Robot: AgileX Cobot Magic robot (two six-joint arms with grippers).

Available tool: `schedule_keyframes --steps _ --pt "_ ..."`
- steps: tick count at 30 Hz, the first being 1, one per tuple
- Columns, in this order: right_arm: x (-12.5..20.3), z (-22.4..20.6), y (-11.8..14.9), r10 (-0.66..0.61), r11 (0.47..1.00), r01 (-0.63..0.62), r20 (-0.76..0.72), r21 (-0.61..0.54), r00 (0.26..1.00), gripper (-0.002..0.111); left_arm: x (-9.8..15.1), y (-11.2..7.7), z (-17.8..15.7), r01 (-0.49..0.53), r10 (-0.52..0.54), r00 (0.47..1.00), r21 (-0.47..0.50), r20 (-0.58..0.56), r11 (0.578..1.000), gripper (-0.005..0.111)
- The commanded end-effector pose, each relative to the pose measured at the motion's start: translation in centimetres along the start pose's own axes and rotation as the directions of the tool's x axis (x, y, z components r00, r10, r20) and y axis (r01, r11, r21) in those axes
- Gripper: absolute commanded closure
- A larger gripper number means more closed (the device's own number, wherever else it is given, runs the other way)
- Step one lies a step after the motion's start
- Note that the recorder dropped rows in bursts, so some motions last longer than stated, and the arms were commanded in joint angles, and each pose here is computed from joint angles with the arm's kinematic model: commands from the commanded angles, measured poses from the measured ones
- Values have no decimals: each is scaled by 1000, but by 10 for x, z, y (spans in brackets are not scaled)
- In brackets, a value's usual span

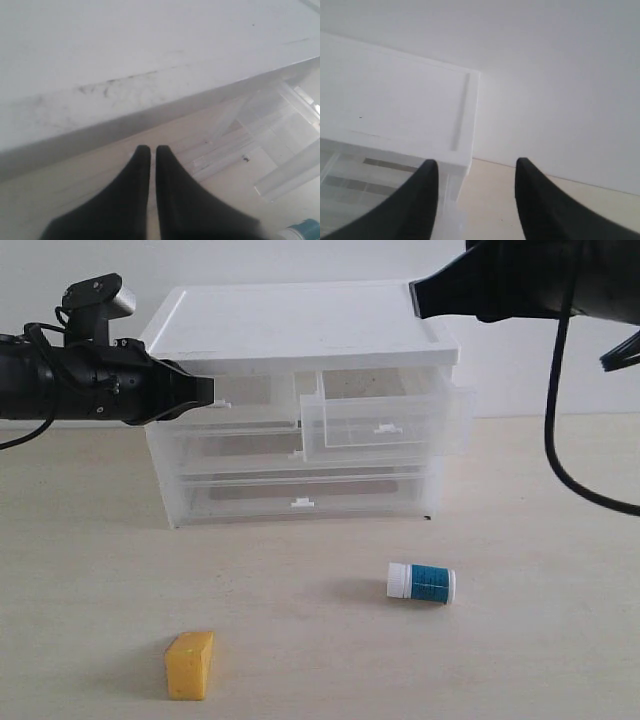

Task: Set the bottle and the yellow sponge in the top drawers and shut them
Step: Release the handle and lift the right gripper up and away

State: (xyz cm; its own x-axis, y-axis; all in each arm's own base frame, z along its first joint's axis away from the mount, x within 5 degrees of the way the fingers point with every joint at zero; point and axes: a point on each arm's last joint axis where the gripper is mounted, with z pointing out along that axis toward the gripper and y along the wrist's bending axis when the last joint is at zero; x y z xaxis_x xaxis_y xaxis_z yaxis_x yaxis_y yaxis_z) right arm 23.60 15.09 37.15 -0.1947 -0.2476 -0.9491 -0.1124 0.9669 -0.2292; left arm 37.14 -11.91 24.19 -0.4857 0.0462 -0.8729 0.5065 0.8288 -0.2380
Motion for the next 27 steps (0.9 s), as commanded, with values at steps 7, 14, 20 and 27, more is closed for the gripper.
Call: schedule_keyframes --steps 7,14,20,27 --pt "-3 10 7 167 976 -164 10 -142 986 65 0 -2 0 -5 5 1000 13 2 1000 103" --pt "-7 1 34 259 864 -233 -5 -445 966 65 0 -2 0 -8 8 1000 12 2 1000 103" --pt "6 5 19 206 938 -201 -13 -283 979 65 0 -2 0 -8 8 1000 12 2 1000 103" --pt "15 -2 13 175 950 -174 -17 -259 984 79 0 -2 0 -8 8 1000 13 2 1000 103"
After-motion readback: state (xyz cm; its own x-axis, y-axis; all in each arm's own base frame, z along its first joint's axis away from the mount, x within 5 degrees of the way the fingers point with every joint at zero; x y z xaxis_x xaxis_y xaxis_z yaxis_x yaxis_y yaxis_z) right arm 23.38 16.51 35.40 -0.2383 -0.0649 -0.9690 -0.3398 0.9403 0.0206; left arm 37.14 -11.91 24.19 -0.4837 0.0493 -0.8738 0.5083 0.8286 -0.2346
